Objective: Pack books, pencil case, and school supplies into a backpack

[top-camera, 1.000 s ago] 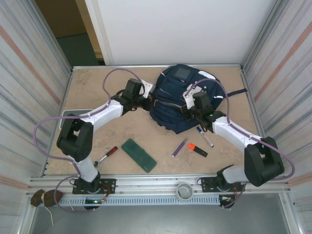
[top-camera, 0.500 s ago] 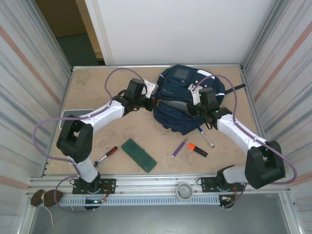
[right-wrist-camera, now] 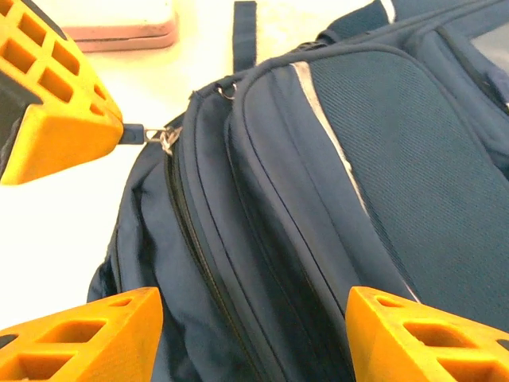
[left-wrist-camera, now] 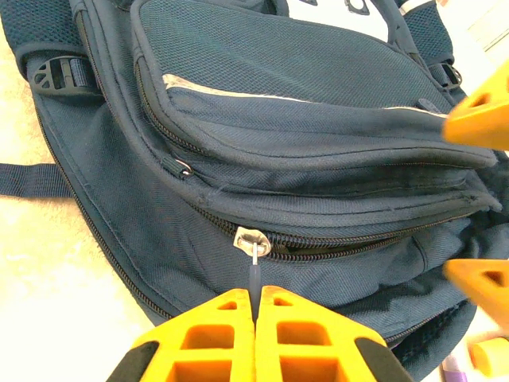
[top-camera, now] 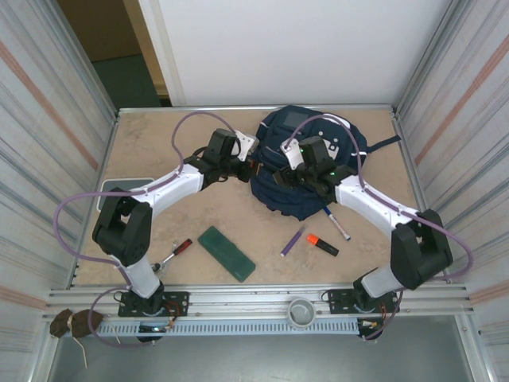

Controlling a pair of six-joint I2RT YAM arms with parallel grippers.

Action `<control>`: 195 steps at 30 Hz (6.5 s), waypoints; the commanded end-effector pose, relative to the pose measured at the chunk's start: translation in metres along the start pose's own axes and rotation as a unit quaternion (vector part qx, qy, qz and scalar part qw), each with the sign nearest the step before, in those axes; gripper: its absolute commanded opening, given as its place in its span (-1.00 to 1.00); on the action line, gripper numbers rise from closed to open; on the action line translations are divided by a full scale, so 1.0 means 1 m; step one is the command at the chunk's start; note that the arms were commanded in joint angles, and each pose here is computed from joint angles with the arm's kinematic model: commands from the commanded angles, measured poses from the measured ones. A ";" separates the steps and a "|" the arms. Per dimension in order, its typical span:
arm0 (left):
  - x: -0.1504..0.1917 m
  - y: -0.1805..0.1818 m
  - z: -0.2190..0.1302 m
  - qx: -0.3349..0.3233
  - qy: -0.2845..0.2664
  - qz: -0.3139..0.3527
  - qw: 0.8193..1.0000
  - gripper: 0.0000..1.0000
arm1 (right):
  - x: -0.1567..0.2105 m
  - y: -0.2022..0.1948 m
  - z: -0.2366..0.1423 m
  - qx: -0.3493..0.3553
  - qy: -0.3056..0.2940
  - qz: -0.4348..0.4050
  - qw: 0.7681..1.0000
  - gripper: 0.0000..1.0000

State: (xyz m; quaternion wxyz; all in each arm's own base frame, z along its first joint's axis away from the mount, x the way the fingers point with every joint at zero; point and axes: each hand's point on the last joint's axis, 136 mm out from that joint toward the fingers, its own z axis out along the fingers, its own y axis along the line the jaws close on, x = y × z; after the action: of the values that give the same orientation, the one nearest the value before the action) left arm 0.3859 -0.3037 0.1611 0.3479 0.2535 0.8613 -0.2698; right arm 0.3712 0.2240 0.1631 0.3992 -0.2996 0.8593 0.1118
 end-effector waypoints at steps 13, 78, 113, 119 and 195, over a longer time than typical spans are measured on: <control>-0.017 0.014 -0.043 -0.041 -0.051 -0.004 0.998 -1.00 | -0.023 0.008 0.041 -0.034 0.005 -0.058 0.998 -0.81; 0.150 0.035 -0.135 -0.221 0.000 -0.152 0.963 0.64 | -0.090 -0.012 0.001 -0.059 -0.064 0.101 0.991 -1.00; 0.207 -0.041 -0.038 -0.189 0.151 -0.100 0.965 0.97 | -0.074 -0.004 0.013 -0.072 -0.046 0.090 0.992 -1.00; 0.212 -0.055 -0.028 -0.210 0.165 -0.057 0.962 0.97 | -0.071 -0.008 0.012 -0.069 -0.043 0.092 0.992 -1.00; 0.011 -0.015 0.013 -0.054 0.100 0.063 0.992 0.84 | -0.148 -0.038 -0.009 -0.249 -0.057 0.297 0.920 -1.00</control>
State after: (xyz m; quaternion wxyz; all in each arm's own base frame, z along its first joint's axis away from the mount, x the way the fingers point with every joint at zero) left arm 0.3829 -0.3229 0.1031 0.2258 0.3219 0.9067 -0.1527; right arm 0.4638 0.2495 0.2611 0.2905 -0.1020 0.8525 0.4224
